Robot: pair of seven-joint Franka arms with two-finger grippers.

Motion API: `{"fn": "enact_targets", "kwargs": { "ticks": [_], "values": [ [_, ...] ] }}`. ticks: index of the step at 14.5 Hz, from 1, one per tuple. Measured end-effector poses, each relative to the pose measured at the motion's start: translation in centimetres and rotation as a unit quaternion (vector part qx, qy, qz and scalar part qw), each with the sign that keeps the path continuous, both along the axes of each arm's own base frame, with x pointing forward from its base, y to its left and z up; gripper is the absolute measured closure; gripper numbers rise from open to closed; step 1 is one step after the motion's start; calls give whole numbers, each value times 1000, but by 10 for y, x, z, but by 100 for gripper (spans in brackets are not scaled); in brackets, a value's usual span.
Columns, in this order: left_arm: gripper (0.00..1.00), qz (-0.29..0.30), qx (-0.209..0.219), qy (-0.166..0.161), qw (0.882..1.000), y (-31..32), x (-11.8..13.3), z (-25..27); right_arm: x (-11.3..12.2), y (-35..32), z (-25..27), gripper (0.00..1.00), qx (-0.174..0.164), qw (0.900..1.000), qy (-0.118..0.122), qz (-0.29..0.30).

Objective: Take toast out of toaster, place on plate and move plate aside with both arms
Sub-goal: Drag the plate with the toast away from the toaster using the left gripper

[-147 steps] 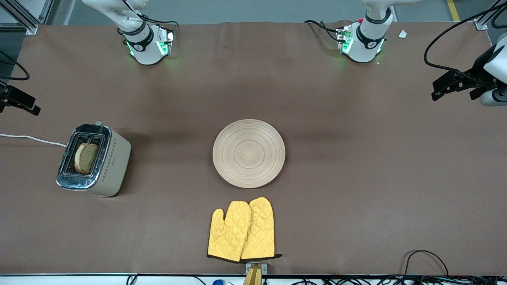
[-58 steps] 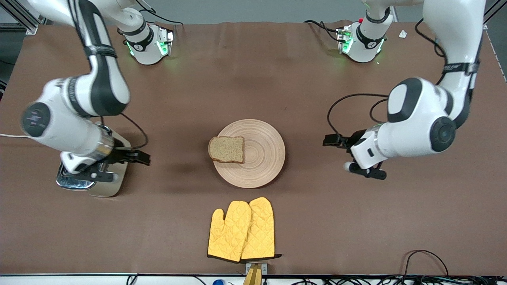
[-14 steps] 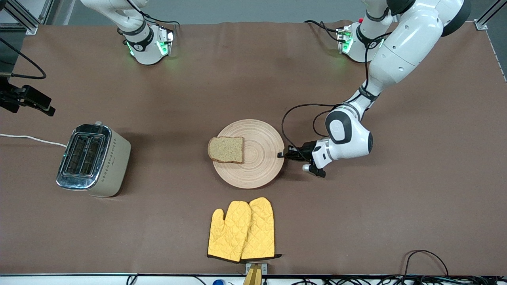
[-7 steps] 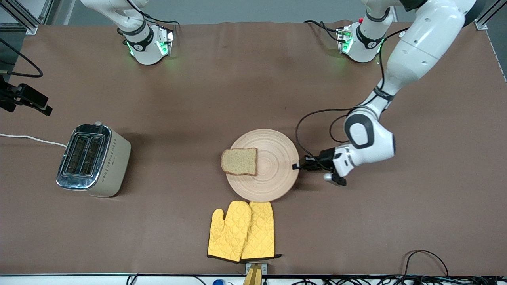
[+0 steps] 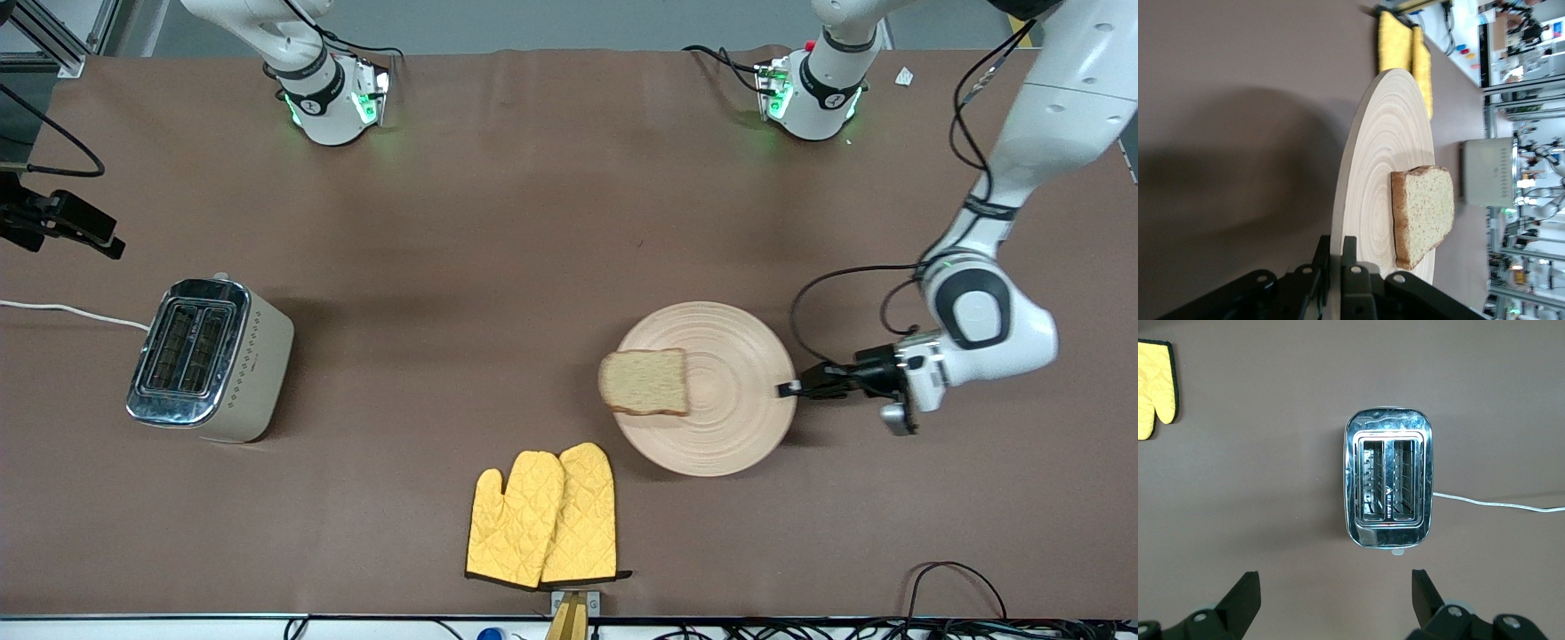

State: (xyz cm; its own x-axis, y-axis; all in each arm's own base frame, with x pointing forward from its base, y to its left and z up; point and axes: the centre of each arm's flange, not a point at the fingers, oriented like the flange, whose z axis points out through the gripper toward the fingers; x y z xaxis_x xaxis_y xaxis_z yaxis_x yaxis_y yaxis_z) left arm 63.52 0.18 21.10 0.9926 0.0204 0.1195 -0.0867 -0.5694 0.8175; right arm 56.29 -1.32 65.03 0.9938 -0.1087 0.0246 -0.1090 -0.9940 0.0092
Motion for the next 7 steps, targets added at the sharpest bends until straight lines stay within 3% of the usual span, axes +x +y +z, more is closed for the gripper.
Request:
{"fn": "enact_targets", "kwargs": {
  "ticks": [4,7],
  "values": [
    [91,20,9,-11,1000,113,-20,-13,0,0,0,0,0,1000,1,0],
    [91,39,-3,-15,999,162,-36,-28,-1,0,-1,0,0,1000,3,0]
  ]
}}
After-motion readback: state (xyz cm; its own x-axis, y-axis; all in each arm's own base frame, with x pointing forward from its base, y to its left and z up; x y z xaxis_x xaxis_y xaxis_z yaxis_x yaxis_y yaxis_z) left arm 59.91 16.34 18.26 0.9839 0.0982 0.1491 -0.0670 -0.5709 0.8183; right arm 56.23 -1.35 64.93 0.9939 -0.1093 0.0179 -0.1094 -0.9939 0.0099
